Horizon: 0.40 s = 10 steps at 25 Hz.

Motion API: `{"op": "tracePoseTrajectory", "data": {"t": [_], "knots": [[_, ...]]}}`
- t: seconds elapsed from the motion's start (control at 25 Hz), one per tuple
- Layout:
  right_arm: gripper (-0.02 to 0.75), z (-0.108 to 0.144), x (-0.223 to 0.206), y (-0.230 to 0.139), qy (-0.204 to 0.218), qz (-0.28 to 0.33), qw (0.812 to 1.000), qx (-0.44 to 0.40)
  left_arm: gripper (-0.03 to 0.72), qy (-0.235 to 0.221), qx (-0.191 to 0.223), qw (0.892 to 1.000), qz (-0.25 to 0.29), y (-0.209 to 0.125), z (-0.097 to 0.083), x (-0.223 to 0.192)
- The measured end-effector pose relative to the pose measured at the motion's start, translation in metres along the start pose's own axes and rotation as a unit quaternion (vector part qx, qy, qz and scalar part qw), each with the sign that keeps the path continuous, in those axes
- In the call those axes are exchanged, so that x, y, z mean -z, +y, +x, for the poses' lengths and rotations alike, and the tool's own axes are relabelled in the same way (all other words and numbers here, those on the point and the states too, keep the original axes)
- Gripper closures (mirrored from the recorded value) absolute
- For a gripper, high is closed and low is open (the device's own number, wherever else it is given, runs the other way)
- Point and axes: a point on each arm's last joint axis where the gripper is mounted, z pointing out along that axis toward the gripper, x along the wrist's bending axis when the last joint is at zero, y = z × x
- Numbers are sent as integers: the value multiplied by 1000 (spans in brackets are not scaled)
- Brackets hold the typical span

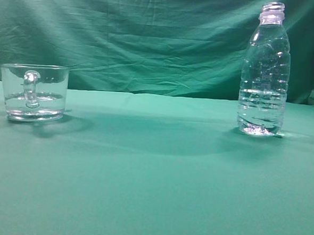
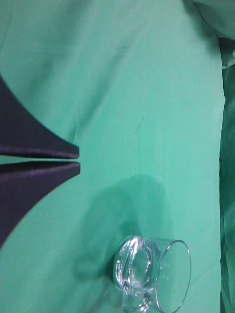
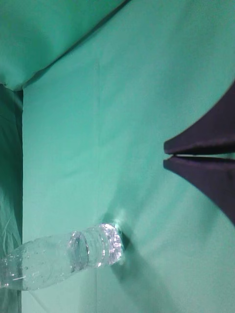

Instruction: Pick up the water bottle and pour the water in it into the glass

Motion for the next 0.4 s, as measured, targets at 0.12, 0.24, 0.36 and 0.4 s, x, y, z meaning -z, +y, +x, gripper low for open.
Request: {"op": "tracePoseTrajectory", "data": {"t": [0.12,0.24,0.36,0.4], "knots": [[738,0,0,0,0,0,1000,-1,688,0,0,1000,0,0,0,0],[738,0,0,0,0,0,1000,-1,688,0,0,1000,0,0,0,0],[738,0,0,0,1,0,1000,-2,688,0,0,1000,0,0,0,0],[738,0,0,0,1,0,1000,-2,688,0,0,1000,0,0,0,0]]}}
